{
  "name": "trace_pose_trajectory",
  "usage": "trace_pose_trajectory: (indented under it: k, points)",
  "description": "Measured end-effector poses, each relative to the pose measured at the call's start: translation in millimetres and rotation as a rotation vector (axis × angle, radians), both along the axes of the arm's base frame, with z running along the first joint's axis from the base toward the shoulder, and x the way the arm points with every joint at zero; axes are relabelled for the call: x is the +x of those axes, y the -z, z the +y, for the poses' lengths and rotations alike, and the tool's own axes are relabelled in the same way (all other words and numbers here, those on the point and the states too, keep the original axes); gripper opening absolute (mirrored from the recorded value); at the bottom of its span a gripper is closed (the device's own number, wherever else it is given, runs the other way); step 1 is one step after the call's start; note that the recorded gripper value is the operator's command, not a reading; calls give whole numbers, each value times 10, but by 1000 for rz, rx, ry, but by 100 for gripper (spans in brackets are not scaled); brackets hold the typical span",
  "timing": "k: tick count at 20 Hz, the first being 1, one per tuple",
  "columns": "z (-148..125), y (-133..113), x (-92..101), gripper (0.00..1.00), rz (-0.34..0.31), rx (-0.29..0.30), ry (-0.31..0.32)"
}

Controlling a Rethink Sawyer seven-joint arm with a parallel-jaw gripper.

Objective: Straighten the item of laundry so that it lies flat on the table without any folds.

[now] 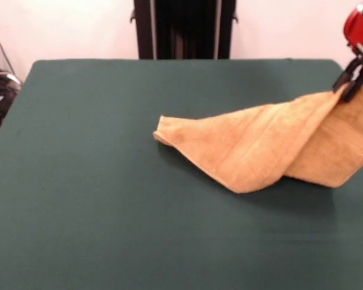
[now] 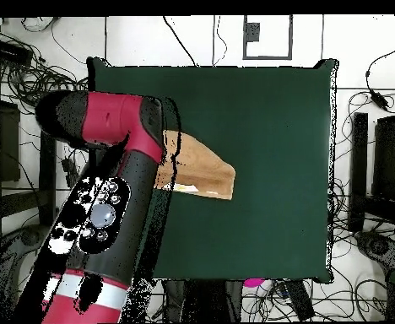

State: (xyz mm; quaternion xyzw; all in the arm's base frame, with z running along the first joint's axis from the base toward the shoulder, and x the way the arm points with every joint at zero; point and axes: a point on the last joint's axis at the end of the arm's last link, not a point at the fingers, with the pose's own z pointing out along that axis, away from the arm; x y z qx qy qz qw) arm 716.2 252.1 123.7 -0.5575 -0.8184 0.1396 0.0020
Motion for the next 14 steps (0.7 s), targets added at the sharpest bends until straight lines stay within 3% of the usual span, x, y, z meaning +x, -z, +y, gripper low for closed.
trace_pose_trajectory:
  k: [2,3,5,7,8,9,10,14]
  points:
    - [-4,21,92,0,-27,71,38]
    - [-46,102,242,0,-78,172,99]
    - [-109,182,373,0,-125,246,154]
    - [-265,341,570,0,-203,345,248]
    - [-415,479,708,0,-263,407,325]
    - [-491,545,760,0,-287,430,358]
    - [-733,749,872,0,-348,468,442]
    - [-1107,1091,894,0,-400,464,517]
